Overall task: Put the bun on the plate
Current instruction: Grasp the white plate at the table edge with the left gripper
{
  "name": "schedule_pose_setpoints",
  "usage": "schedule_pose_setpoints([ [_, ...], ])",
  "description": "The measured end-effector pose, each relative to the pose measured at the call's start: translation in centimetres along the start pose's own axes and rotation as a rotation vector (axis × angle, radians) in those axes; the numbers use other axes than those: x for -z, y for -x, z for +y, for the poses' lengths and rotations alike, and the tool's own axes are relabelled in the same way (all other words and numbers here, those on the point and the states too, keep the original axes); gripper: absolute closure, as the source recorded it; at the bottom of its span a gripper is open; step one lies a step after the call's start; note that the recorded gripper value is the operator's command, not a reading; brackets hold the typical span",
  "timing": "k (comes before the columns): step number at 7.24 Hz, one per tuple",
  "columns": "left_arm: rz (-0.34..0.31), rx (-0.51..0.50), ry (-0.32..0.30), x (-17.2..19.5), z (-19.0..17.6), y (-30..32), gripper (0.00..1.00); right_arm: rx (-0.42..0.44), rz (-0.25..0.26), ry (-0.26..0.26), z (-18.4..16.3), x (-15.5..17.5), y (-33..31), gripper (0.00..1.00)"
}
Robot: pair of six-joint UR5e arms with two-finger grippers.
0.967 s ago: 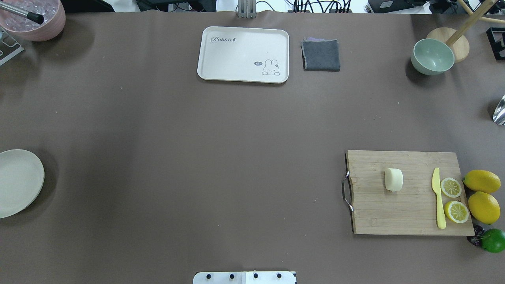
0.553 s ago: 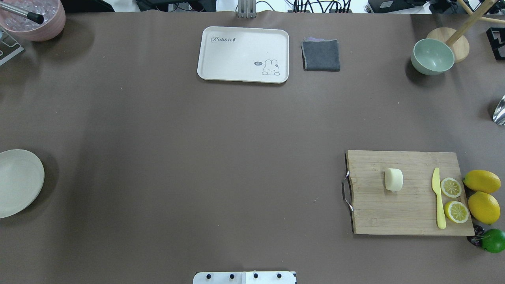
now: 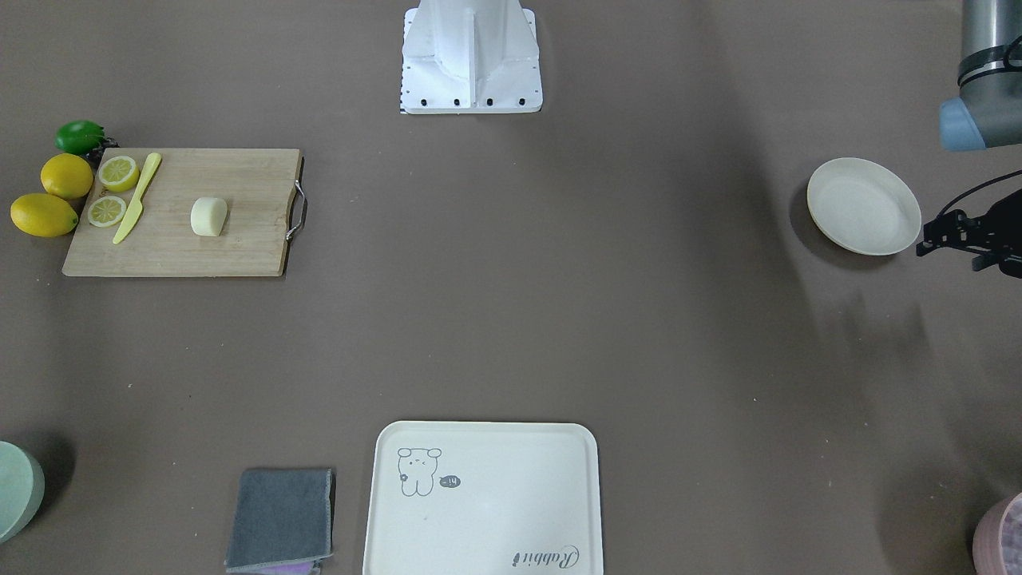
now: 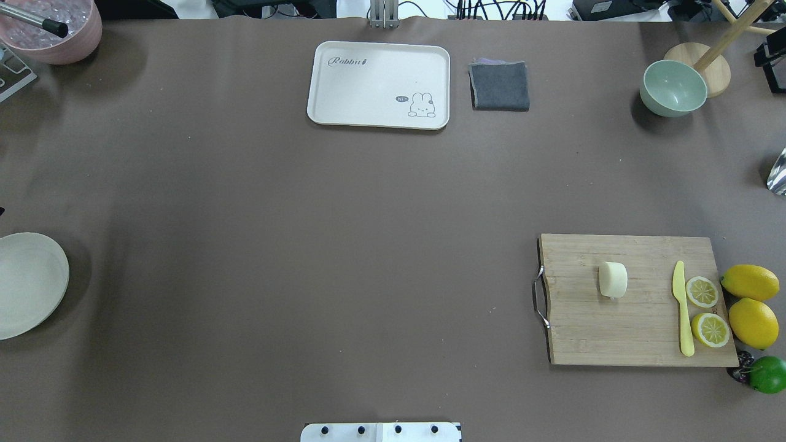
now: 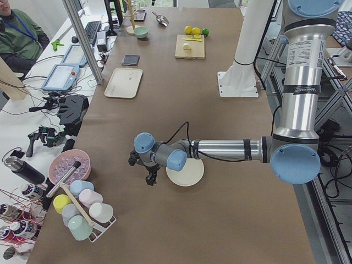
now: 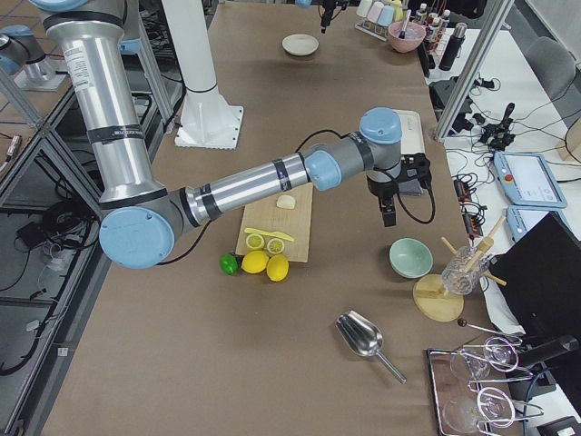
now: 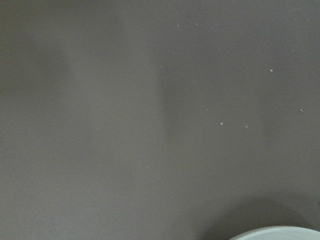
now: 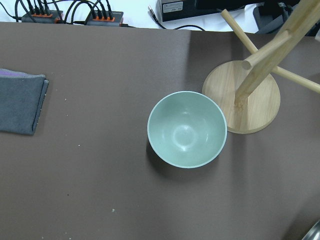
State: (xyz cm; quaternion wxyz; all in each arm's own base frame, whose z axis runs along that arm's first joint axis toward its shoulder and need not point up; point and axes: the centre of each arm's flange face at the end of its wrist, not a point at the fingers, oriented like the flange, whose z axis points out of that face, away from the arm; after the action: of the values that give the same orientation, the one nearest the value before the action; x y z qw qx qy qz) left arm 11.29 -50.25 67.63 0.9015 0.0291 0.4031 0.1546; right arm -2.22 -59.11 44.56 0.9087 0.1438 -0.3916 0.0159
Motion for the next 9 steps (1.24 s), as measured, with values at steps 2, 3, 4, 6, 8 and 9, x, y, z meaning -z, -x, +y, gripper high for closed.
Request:
schedule_pose_setpoints([
  [2, 0.007, -0.026, 0.043, -2.6, 1.0, -0.7, 0.09, 0.007, -0.003, -0.006, 0.0, 0.3, 0.4, 0.00],
  [3, 0.010, -0.032, 0.050, -3.2, 1.7, -0.7, 0.09, 0.011, -0.004, -0.009, 0.0, 0.4, 0.6, 0.00],
  [4, 0.016, -0.035, 0.052, -3.5, 2.4, -0.5, 0.11, 0.014, -0.005, -0.011, 0.0, 0.5, 0.8, 0.00],
  [6, 0.047, -0.063, 0.060, -3.9, 3.8, -0.3, 0.17, 0.020, -0.007, -0.009, -0.2, 0.3, 1.2, 0.00],
  [8, 0.056, -0.135, 0.076, -4.5, 5.3, 0.6, 0.78, 0.026, -0.009, -0.002, -0.2, -0.1, 1.7, 0.00],
  [9, 0.057, -0.145, 0.082, -4.7, 5.6, 0.9, 1.00, 0.030, -0.009, -0.002, -0.2, -0.2, 1.9, 0.00],
])
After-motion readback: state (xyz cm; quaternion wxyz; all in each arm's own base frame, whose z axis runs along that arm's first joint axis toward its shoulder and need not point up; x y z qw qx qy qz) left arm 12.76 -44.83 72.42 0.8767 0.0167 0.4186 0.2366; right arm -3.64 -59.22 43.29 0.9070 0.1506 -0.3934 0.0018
